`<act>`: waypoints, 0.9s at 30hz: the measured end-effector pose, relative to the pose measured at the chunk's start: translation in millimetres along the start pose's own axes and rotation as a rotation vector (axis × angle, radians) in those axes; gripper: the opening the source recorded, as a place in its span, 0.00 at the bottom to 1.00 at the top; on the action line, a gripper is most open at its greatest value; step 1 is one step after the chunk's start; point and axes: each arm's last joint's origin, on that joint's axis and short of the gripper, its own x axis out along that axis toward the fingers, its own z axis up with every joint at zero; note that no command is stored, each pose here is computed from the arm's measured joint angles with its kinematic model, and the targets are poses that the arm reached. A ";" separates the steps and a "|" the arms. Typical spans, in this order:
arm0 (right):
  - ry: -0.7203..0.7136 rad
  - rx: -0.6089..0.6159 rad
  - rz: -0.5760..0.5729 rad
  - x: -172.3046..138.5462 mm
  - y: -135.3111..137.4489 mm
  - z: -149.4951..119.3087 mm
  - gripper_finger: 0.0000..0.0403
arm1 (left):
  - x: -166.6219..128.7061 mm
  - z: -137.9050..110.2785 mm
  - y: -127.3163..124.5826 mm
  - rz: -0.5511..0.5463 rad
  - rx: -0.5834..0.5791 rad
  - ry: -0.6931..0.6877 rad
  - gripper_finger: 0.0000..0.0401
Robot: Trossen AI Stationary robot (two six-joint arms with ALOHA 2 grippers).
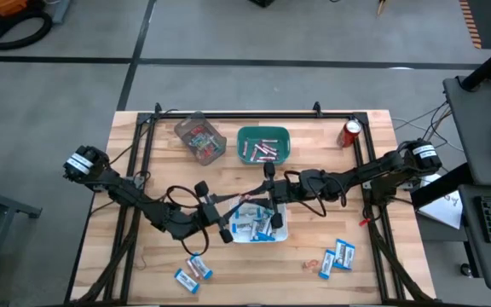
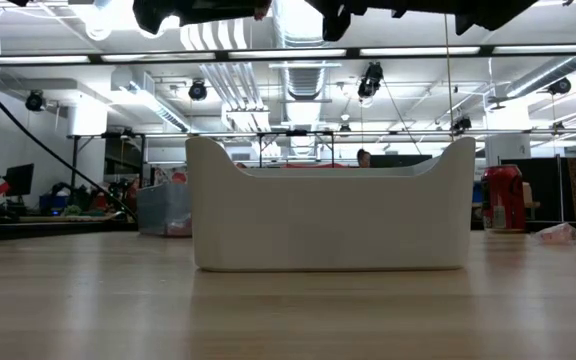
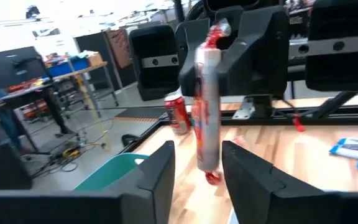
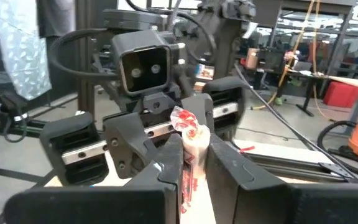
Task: Sort candy
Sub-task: Put the white candy into the green bin
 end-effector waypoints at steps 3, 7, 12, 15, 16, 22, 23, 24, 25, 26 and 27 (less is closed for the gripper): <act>0.024 0.013 -0.057 -1.4 -10.9 -0.5 0.10 | 0.0 -1.6 0.8 0.029 0.017 0.016 0.33; 0.163 -0.002 -0.312 -7.8 -34.9 -7.9 0.10 | -0.1 -2.7 0.7 0.032 0.029 0.024 0.37; 0.427 -0.013 -0.712 -25.0 -77.0 -31.5 0.10 | -0.1 -2.6 0.5 0.023 0.026 0.022 0.37; 0.536 0.068 -0.834 -37.0 -104.9 -48.9 0.10 | -0.1 -2.8 0.6 0.023 0.028 0.024 0.37; 0.570 0.103 -0.868 -41.4 -114.0 -55.5 0.10 | -0.1 -3.0 0.6 0.023 0.031 0.025 0.37; 0.615 0.232 -0.955 -52.0 -142.3 -76.3 0.17 | 0.3 -3.5 0.8 0.023 0.036 0.028 0.37; 0.617 0.239 -0.963 -52.7 -143.7 -77.6 0.19 | 0.5 -3.8 0.9 0.024 0.038 0.030 0.37; 0.619 0.241 -0.967 -52.8 -144.5 -78.8 0.21 | 0.6 -3.8 0.9 0.024 0.039 0.030 0.37; 0.618 0.242 -0.968 -52.8 -144.9 -79.0 0.23 | 0.7 -3.9 1.0 0.024 0.039 0.030 0.37; 0.619 0.241 -0.968 -52.9 -144.9 -79.2 0.25 | 0.8 -3.9 1.1 0.025 0.039 0.030 0.37; 0.618 0.241 -0.968 -52.8 -144.9 -79.0 0.27 | 1.1 -3.9 1.3 0.026 0.039 0.031 0.37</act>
